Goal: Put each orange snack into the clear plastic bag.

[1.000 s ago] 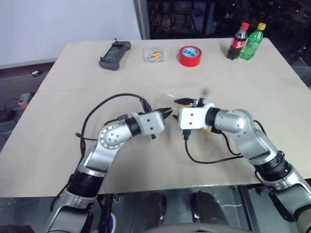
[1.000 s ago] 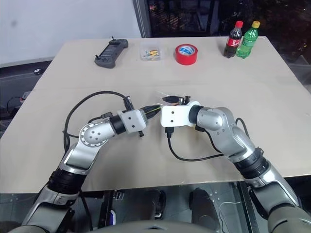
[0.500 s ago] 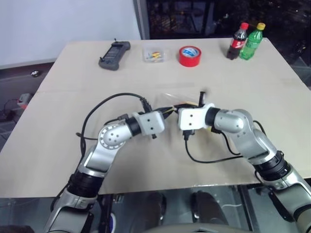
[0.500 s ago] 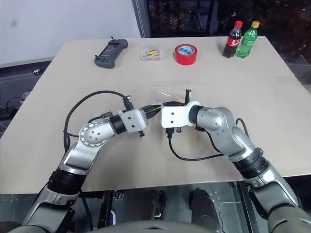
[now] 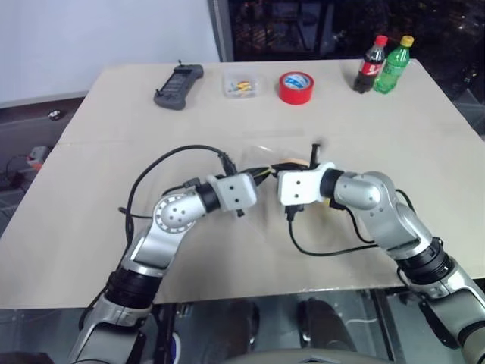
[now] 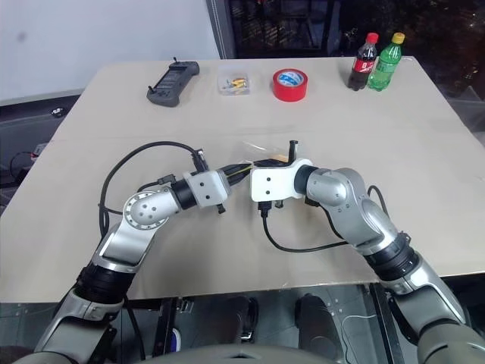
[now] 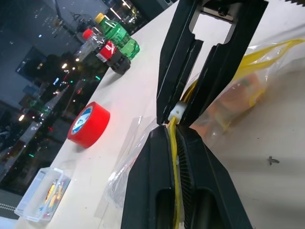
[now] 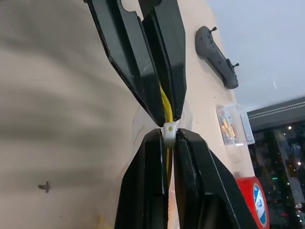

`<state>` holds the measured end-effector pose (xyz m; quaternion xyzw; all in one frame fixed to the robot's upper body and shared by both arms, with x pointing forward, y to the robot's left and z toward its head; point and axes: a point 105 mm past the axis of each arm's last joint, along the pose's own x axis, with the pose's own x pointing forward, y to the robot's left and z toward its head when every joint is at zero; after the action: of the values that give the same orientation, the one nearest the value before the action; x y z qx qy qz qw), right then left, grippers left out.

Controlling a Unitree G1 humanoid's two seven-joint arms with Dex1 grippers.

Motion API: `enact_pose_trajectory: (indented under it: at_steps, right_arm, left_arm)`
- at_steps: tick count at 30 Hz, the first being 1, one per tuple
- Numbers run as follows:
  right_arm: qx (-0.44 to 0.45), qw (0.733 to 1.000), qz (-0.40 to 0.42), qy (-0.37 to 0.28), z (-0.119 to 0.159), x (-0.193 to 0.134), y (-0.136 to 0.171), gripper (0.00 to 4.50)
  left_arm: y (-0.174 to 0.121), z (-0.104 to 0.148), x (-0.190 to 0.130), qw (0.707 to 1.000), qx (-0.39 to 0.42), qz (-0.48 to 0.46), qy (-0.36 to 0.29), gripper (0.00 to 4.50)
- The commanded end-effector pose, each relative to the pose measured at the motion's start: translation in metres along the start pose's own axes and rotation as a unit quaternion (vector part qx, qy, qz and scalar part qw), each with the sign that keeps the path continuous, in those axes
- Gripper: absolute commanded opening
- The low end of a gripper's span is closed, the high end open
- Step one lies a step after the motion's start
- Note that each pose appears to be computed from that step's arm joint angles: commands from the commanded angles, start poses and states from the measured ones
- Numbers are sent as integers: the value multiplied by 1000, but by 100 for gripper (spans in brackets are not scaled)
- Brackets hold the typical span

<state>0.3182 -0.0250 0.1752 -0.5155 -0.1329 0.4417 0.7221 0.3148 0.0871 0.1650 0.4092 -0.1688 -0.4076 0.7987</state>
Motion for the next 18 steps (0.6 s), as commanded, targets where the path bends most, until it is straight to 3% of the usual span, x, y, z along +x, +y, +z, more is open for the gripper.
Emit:
enact_pose_trajectory:
  at_steps: [1, 18]
  right_arm:
    - [-6, 999, -18, -33, 19, -6, -9, 30]
    - [31, 999, -18, -28, 16, -7, -10, 12]
  left_arm:
    - [14, 8, -3, 1000, 17, 20, -6, 0]
    - [11, 7, -5, 999, 28, 17, -1, 0]
